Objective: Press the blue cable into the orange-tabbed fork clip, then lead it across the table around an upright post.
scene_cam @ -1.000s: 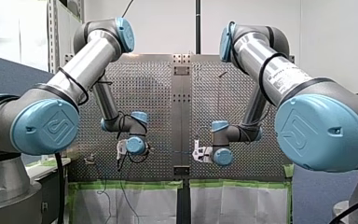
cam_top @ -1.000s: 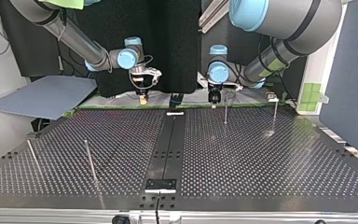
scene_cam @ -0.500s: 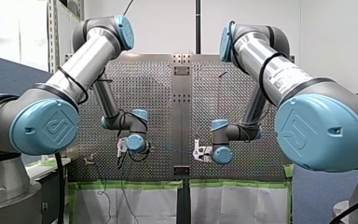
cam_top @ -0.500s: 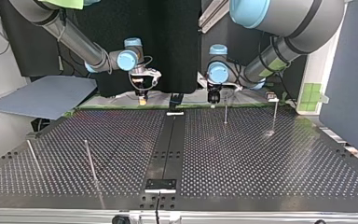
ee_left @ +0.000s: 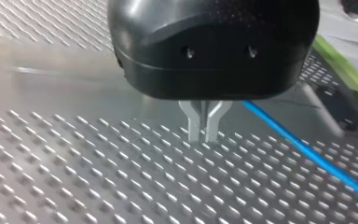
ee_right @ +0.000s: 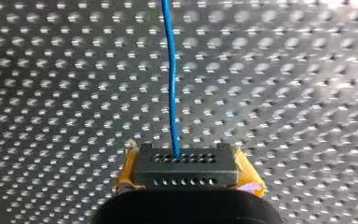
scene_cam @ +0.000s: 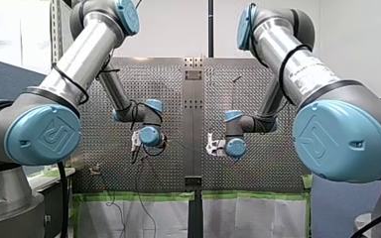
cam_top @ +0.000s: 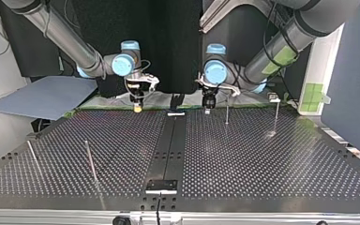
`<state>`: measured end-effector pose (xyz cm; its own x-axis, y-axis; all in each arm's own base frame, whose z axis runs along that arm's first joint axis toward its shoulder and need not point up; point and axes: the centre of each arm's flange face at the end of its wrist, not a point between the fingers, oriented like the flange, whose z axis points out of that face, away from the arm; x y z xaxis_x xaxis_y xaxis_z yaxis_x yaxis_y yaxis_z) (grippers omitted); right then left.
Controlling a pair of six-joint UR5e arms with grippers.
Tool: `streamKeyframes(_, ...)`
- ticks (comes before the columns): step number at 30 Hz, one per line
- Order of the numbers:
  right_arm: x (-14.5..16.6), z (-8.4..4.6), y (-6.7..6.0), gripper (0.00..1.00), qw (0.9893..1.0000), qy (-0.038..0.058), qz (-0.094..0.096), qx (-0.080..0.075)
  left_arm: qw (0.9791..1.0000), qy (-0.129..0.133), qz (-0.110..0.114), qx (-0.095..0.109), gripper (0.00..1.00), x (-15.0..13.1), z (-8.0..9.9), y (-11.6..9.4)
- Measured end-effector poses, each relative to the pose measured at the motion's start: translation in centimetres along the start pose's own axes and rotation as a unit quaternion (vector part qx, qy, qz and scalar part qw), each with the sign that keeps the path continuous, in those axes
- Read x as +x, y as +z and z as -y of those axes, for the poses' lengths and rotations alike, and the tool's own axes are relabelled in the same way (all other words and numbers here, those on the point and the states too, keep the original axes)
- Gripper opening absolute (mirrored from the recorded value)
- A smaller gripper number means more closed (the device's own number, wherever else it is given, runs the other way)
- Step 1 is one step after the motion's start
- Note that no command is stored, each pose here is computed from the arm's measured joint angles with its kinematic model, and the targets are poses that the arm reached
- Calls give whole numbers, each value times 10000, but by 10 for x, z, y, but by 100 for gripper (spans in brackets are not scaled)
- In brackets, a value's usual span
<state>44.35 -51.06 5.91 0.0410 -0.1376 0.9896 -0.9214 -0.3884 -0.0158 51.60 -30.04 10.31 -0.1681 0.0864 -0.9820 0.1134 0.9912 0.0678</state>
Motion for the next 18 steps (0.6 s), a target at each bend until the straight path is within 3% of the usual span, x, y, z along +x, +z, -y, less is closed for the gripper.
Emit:
streamKeyframes(10, 69, 4, -6, 0, 9992, 59, -390, 40, 9993, -69, 331, 169, 0, -51, 20, -20)
streamKeyframes(18, 111, 7, -14, 0, 9980, 89, -627, 68, 9986, -128, 499, 116, 0, -82, 25, -35)
